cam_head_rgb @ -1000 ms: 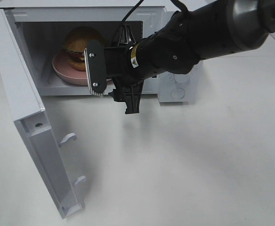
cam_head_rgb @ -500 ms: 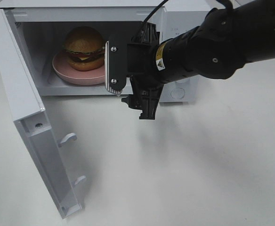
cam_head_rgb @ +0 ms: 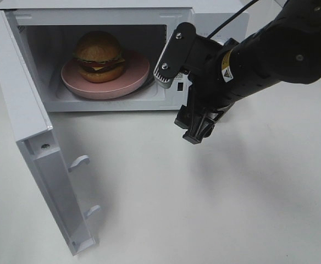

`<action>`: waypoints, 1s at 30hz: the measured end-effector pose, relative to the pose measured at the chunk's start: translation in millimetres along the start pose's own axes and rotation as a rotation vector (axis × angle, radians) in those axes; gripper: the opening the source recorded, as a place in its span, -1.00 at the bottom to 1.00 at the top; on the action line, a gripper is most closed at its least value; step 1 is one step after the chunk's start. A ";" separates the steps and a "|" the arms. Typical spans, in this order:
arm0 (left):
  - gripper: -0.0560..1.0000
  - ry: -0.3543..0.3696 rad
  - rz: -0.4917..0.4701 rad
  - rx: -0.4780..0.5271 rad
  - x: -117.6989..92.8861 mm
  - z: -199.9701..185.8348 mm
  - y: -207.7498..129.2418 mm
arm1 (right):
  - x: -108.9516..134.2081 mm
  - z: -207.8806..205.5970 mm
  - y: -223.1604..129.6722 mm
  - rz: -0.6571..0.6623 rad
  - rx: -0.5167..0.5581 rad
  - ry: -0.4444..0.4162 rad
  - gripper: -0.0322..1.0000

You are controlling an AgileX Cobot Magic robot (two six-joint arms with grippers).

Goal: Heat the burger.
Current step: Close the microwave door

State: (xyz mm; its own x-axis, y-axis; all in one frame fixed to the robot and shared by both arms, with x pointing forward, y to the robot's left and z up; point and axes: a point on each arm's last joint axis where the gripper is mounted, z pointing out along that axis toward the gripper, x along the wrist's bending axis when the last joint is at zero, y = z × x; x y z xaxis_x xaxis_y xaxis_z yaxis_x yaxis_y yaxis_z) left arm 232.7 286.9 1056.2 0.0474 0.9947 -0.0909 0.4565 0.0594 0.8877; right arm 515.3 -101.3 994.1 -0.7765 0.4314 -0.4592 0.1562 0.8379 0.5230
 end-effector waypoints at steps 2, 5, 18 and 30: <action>0.83 0.000 0.000 0.000 0.0 0.0 0.0 | -1.7 -5.9 -0.6 0.071 0.015 -0.005 0.53; 0.83 0.000 0.000 0.000 0.0 0.0 0.0 | -4.0 -14.4 -1.3 0.175 0.032 -0.014 0.53; 0.83 0.000 0.000 0.000 0.0 0.0 0.0 | -10.5 -36.9 -14.4 0.475 0.163 -0.046 0.53; 0.83 0.000 0.000 0.000 0.0 0.0 0.0 | -33.4 -59.6 -87.4 0.741 0.361 -0.122 0.53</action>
State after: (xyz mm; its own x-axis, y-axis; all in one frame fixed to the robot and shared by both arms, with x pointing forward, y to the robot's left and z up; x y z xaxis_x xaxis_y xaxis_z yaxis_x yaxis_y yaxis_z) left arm 232.7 286.9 1056.2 0.0474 0.9947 -0.0909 0.4565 0.0594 0.8877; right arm 491.2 -208.9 1006.5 -0.3276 0.9290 -0.1723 0.8030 0.3699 0.4674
